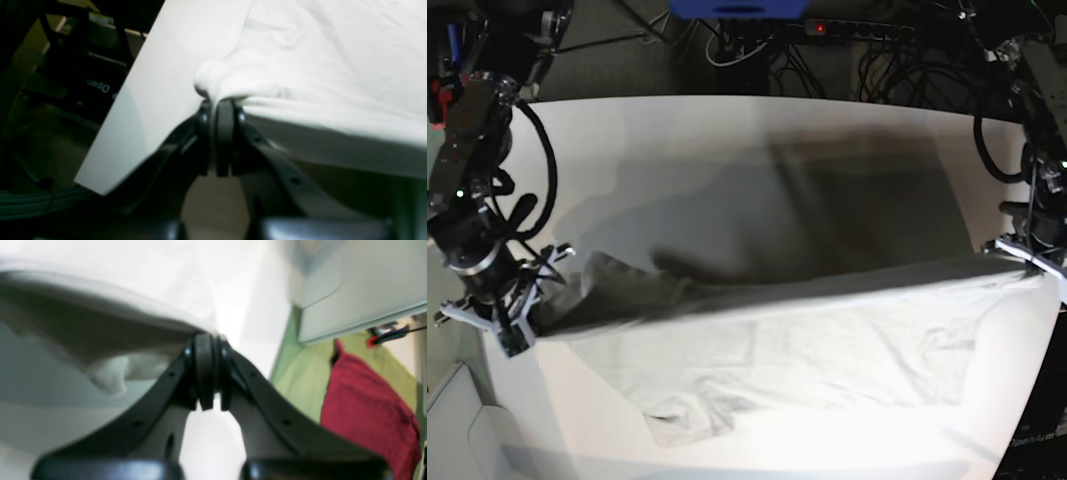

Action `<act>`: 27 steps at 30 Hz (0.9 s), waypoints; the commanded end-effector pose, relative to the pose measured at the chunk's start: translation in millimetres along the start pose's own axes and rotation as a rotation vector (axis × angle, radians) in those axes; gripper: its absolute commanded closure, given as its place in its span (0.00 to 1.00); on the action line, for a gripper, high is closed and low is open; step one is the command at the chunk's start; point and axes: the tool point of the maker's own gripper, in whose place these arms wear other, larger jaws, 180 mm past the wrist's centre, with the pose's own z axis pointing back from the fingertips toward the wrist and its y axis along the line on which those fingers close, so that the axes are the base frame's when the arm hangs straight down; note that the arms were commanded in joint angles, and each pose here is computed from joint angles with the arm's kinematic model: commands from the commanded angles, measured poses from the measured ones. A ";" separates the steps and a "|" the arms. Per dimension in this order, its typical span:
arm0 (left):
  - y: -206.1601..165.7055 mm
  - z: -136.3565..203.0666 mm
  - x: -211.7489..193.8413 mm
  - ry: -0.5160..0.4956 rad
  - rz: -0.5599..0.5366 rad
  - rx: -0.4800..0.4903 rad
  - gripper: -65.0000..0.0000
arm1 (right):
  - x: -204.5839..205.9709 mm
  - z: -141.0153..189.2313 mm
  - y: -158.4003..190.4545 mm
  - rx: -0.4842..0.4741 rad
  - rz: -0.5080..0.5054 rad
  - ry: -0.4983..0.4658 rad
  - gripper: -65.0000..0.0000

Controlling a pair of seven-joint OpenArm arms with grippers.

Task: Layout the t-shirt on the table in an organized manner, then fold the t-shirt properly
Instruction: 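Carry the raised edge over the t-shirt toward the hem with both grippers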

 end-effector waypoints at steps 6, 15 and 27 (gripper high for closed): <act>-1.7 9.8 91.6 -0.246 0.062 0.001 1.00 | 68.8 11.5 -53.5 -0.138 0.022 -0.172 1.00; -2.3 42.1 194.3 -0.507 0.156 -0.029 1.00 | 141.1 36.1 -101.3 -0.263 0.023 -0.350 1.00; -45.8 67.4 233.9 -0.615 0.221 -0.271 1.00 | 190.1 76.7 -152.3 -0.403 0.022 -0.483 1.00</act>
